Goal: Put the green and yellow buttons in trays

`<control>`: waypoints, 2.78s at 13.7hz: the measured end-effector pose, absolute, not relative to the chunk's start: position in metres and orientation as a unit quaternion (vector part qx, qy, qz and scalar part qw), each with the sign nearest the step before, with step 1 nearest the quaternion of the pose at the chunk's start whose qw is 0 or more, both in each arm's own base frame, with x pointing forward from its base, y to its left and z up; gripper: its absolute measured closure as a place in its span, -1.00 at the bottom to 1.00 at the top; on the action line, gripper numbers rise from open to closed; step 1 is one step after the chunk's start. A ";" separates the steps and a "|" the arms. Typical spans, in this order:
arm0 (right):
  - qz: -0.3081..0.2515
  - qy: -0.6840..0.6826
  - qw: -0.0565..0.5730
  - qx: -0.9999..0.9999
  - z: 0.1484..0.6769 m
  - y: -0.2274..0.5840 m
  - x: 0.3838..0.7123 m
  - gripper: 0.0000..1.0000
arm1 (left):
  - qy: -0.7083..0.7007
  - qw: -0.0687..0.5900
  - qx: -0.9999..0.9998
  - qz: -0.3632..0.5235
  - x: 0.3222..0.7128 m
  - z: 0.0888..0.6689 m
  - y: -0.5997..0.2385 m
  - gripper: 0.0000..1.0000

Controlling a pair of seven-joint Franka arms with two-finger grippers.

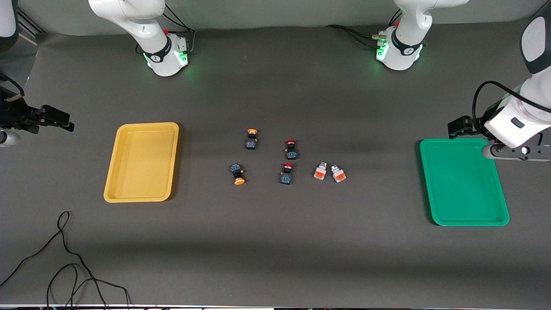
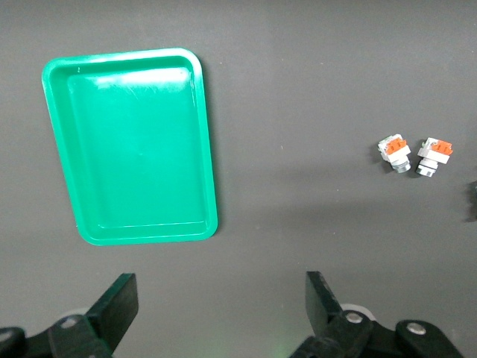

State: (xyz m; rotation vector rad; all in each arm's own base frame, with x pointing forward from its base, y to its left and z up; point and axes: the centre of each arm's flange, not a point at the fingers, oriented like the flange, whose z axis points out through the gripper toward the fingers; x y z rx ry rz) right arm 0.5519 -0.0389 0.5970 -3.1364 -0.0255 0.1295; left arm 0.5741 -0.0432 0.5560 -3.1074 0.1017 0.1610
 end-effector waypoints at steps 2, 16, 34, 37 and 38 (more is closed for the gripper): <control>0.041 -0.008 0.001 -0.999 0.597 -0.039 0.552 -1.00 | 0.033 0.014 -0.998 0.052 0.574 0.556 -0.043 -1.00; 0.045 0.032 0.006 -0.998 0.550 0.178 0.530 -1.00 | 0.034 0.014 -0.998 0.053 0.574 0.556 -0.045 -1.00; -0.026 0.051 0.020 -0.998 0.284 0.382 0.433 -1.00 | 0.034 0.016 -0.996 0.086 0.569 0.547 -0.045 -1.00; -0.032 0.038 0.021 -0.999 0.218 0.393 0.428 -1.00 | 0.035 0.016 -0.995 0.088 0.570 0.544 -0.045 -0.99; -0.031 0.031 0.020 -0.999 0.200 0.398 0.422 -1.00 | 0.036 0.016 -0.995 0.088 0.570 0.544 -0.046 -0.99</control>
